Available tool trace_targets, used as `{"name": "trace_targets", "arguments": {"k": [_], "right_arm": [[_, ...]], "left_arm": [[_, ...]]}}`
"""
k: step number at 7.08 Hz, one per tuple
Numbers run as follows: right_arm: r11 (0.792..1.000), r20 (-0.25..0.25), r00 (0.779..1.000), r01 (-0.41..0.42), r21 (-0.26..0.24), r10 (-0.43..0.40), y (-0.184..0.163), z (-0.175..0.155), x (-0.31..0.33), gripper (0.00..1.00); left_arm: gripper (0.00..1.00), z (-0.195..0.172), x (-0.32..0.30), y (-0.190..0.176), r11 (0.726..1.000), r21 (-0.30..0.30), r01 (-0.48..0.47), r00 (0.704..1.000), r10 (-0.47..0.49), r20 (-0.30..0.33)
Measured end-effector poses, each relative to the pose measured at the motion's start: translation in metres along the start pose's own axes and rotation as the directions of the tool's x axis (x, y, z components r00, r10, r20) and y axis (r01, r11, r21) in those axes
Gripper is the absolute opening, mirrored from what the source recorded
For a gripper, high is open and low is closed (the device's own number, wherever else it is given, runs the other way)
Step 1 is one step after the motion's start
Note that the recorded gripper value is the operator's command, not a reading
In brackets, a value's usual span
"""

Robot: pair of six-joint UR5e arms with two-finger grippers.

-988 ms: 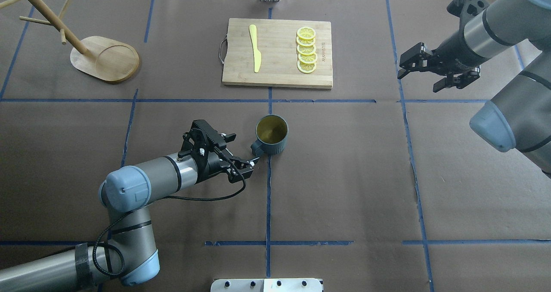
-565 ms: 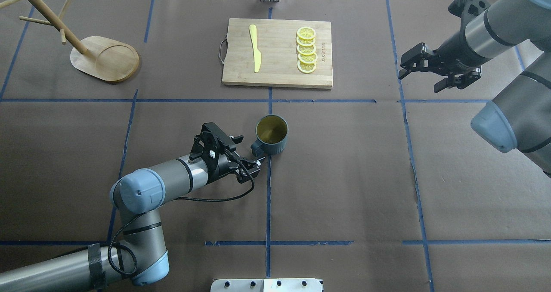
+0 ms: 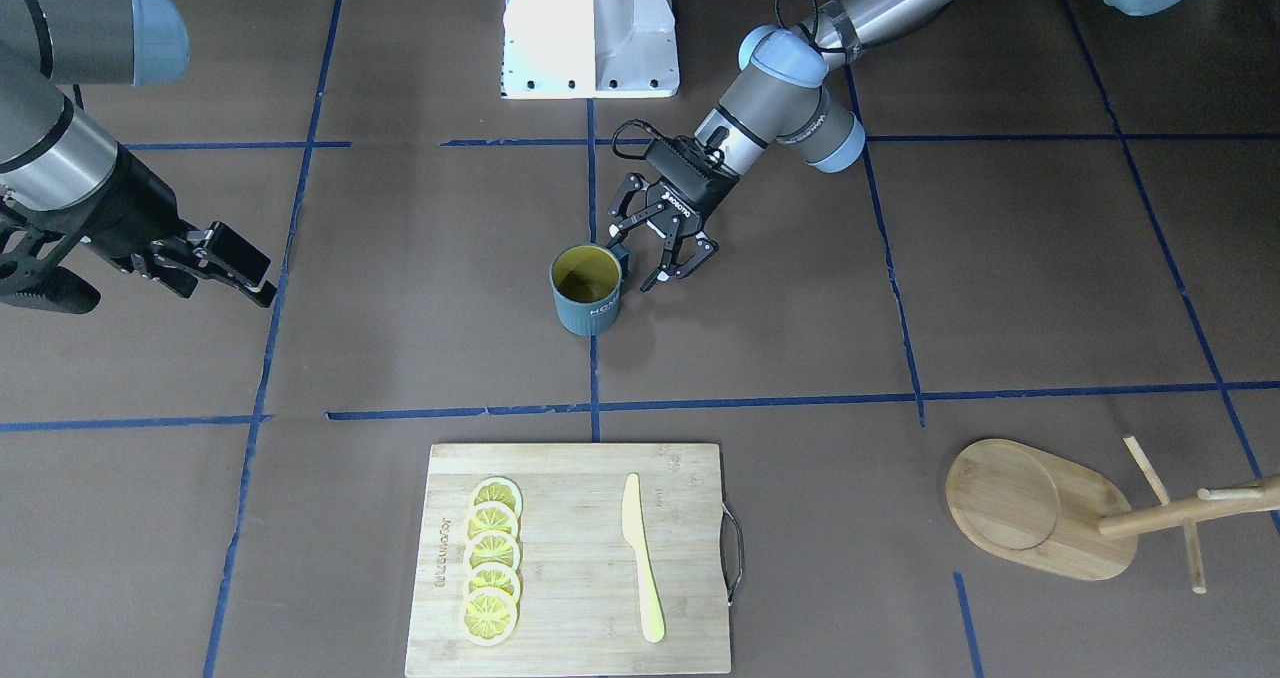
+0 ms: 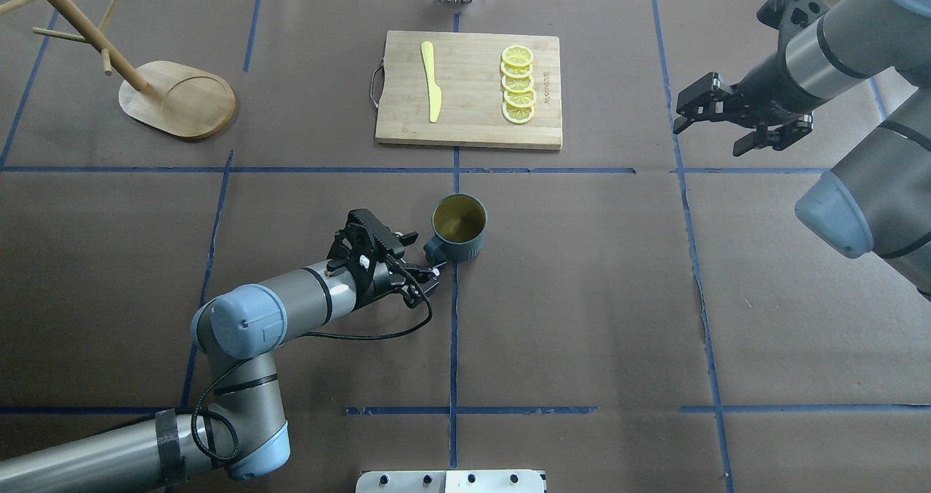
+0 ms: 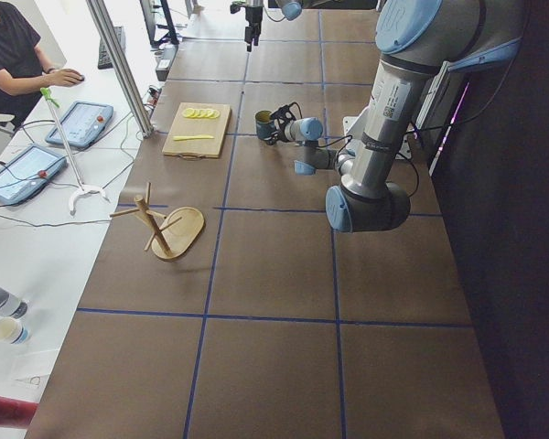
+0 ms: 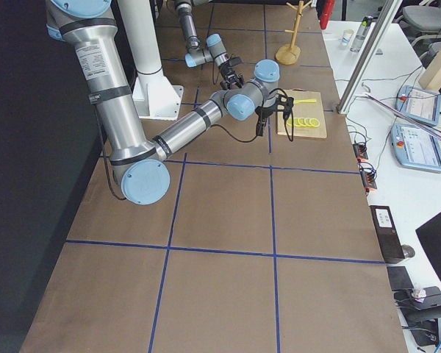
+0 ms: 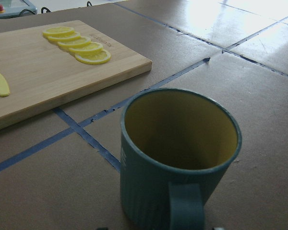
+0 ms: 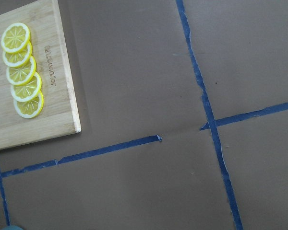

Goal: Hang cup on storage rack
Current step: 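Move the left gripper to the teal mug and grasp its body, then lift the teal mug with the left gripper toward the wooden rack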

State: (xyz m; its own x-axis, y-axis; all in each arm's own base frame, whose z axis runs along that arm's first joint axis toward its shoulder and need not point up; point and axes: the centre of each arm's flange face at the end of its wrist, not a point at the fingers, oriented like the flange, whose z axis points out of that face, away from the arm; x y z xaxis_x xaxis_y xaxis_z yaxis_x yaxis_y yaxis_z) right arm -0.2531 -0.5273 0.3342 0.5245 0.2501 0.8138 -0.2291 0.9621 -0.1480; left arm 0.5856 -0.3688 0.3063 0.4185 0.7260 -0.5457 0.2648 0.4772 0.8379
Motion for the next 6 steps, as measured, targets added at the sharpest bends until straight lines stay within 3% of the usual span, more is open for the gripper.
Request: {"name": "trace_targets", "arguments": {"k": [4,6], "right_arm": [[1.0,-0.004,1.0,-0.001,0.003,0.001,-0.0004,0.0012,0.0009,1.0],[1.0,-0.005,1.0,-0.001,0.003,0.001,-0.0002,0.0016,0.0013,1.0]], "left_arm": [[0.26,0.0012,0.0032,0.0021,1.0,-0.001,-0.002,1.0,0.002,0.0],[0.05,0.0021,0.0067,-0.0025,1.0,0.028,0.0,1.0,-0.001,0.027]]}}
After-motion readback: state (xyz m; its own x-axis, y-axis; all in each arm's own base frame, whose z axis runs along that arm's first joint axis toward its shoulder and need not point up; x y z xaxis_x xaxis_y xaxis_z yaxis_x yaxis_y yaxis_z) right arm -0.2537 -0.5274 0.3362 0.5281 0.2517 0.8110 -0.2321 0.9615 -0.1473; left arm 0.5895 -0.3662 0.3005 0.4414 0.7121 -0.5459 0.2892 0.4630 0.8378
